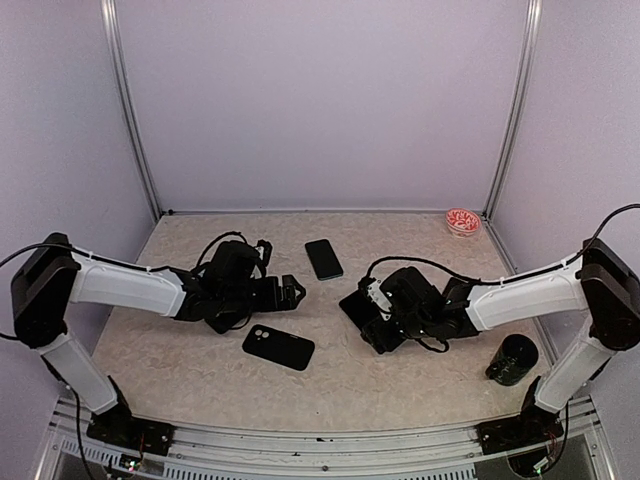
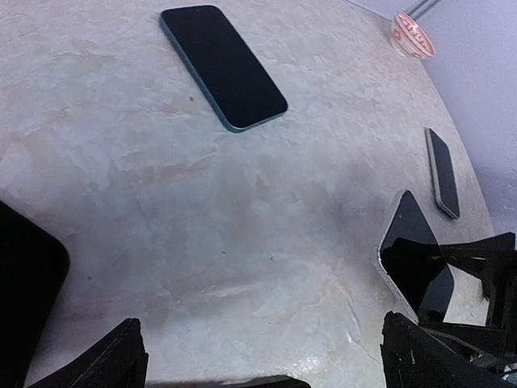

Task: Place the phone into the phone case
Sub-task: Pass from the right arm to the left, then pass from the left arm to the right

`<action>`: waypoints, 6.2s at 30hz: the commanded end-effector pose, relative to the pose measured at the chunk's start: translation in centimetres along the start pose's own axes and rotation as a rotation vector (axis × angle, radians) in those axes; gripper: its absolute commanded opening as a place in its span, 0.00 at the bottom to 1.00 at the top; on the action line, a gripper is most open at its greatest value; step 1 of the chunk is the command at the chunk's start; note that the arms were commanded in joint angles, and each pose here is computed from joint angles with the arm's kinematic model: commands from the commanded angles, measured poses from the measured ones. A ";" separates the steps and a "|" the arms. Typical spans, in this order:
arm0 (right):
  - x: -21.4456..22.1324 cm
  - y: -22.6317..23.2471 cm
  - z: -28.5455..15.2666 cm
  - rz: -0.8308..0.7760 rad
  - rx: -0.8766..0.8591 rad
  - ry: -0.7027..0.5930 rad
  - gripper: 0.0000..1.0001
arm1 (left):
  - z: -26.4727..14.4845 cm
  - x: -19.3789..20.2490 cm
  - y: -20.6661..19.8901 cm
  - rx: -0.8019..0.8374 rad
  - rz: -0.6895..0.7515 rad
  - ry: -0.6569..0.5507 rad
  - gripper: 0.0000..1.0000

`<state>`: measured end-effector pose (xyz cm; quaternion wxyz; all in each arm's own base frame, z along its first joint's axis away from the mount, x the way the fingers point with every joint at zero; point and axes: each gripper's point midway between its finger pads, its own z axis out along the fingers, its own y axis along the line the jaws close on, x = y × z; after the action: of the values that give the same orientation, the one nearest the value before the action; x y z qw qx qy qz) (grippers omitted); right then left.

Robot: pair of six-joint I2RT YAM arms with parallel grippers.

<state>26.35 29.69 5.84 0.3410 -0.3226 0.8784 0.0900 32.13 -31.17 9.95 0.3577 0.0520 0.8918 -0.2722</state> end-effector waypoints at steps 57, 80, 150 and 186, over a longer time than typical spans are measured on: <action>-6.3 5.0 -9.4 -0.138 -0.126 -0.497 1.00 | -2.5 1.1 -15.7 0.725 0.161 0.109 0.00; -7.9 2.9 -13.3 0.108 -0.387 -0.595 1.00 | -9.3 -3.0 -15.4 0.795 0.168 -0.184 0.00; -13.1 8.5 -13.5 0.330 -1.212 -0.568 0.44 | -8.2 -4.6 -14.1 0.950 -0.090 -0.353 0.00; -10.9 5.7 -11.7 0.311 -0.947 -0.505 0.00 | -6.1 -1.5 -5.8 0.475 -0.040 -0.197 0.99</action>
<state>21.75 36.07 20.88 0.2998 -0.2706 0.6638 0.6295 27.40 -33.67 19.91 0.4306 0.0959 0.7141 -0.5435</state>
